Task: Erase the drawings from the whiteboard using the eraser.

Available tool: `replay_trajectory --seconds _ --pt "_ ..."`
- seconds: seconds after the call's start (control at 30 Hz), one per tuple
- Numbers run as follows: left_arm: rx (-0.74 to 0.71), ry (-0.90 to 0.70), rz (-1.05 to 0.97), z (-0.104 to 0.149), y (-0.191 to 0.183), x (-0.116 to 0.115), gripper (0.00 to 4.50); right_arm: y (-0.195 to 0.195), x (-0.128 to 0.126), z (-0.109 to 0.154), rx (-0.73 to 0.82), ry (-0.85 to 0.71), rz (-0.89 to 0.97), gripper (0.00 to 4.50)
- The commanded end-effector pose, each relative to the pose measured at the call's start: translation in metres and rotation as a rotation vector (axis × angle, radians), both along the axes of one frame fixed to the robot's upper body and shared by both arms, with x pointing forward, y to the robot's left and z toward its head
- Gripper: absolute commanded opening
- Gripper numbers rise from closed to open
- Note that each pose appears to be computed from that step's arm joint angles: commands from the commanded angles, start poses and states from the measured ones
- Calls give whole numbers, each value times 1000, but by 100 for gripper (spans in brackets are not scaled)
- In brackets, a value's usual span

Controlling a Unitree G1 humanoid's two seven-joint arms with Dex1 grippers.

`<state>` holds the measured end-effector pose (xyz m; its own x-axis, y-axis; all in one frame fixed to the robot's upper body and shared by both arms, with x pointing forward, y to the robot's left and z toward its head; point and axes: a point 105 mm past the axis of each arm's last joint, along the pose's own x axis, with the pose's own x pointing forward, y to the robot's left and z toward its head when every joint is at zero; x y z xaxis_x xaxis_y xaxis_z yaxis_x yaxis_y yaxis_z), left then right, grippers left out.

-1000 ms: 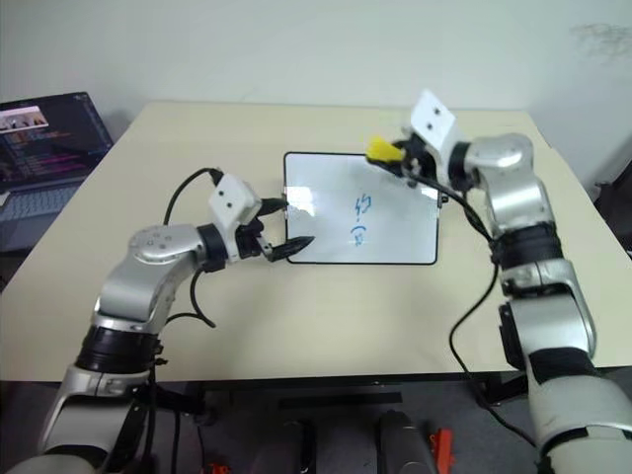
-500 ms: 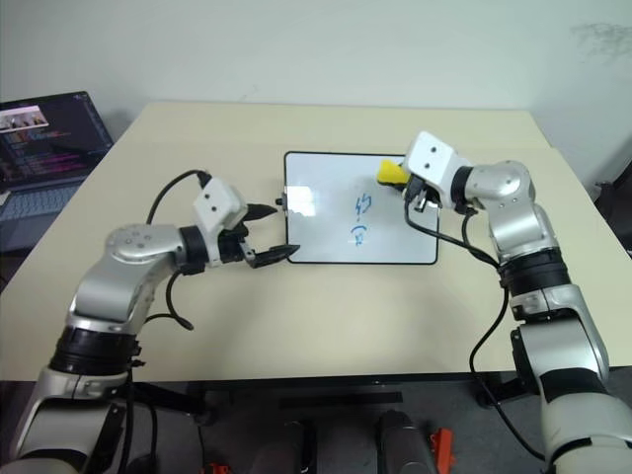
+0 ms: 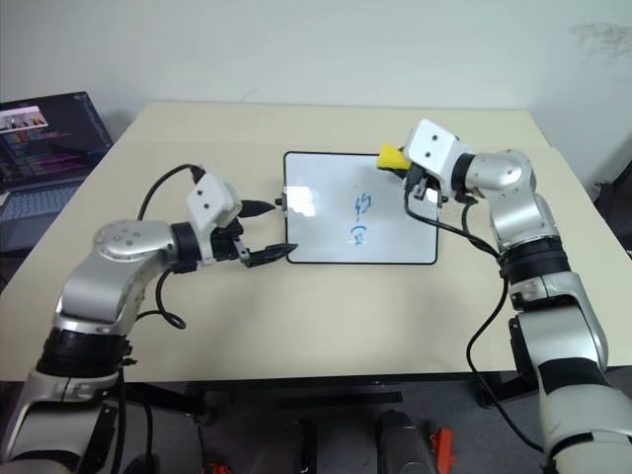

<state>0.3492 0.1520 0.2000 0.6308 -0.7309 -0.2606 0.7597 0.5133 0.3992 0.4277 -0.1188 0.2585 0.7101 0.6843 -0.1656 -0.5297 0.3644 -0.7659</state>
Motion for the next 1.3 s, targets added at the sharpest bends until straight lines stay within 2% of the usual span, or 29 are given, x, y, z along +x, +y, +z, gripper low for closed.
replay_trajectory --seconds 0.03,0.23,0.53,0.7,1.3 --pt "-6 -59 -4 17 2 -4 450 3 -3 20 9 -64 24 107" --pt "-3 -58 -5 17 3 -6 450 5 -10 10 -14 -24 73 107" --pt "-4 -50 -7 15 3 -8 450 -9 -15 11 -28 -20 54 107" --pt "-2 -44 -5 14 3 -9 450 -20 -20 -4 -115 66 38 107" --pt "1 -49 4 16 6 -10 450 -22 -17 2 -175 87 -11 107"
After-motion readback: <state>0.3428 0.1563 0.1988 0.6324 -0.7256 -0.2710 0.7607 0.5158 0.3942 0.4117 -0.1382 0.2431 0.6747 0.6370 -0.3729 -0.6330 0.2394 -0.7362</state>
